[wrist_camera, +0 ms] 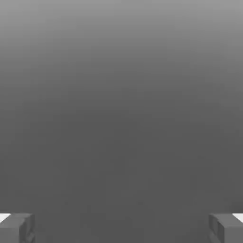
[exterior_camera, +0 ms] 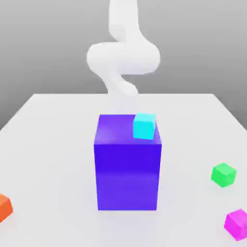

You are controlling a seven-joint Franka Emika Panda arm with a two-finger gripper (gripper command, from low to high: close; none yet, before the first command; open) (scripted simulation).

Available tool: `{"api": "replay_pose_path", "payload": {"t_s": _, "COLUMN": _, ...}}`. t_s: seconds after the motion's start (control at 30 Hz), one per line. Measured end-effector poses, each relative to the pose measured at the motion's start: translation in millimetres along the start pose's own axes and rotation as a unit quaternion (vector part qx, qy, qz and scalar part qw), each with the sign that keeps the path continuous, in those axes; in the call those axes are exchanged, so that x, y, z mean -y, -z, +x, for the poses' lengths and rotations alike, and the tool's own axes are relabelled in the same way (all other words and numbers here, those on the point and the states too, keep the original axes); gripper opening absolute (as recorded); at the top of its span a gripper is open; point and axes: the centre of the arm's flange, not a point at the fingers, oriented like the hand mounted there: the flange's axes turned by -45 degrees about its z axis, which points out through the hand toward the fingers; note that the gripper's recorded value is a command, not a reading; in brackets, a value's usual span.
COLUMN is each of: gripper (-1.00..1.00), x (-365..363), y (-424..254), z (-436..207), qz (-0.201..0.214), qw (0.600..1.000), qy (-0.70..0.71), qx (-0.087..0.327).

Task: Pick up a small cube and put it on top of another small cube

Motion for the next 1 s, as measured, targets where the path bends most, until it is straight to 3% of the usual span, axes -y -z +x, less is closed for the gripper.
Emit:
{"api": "replay_pose_path", "payload": {"t_s": 0.23, "gripper": 0.0, "x": 62.4, "y": -122.8, "z": -9.7, "qz": -0.014, "qw": 0.995, "qy": 0.044, "qx": 0.088}}
{"api": "replay_pose_path", "payload": {"t_s": 0.5, "gripper": 0.0, "x": 135.7, "y": -247.8, "z": -63.3, "qz": -0.007, "qw": 0.979, "qy": 0.096, "qx": 0.179}}
{"api": "replay_pose_path", "payload": {"t_s": 1.0, "gripper": 0.0, "x": 273.0, "y": -397.7, "z": -257.1, "qz": 0.072, "qw": 0.922, "qy": 0.174, "qx": 0.339}}
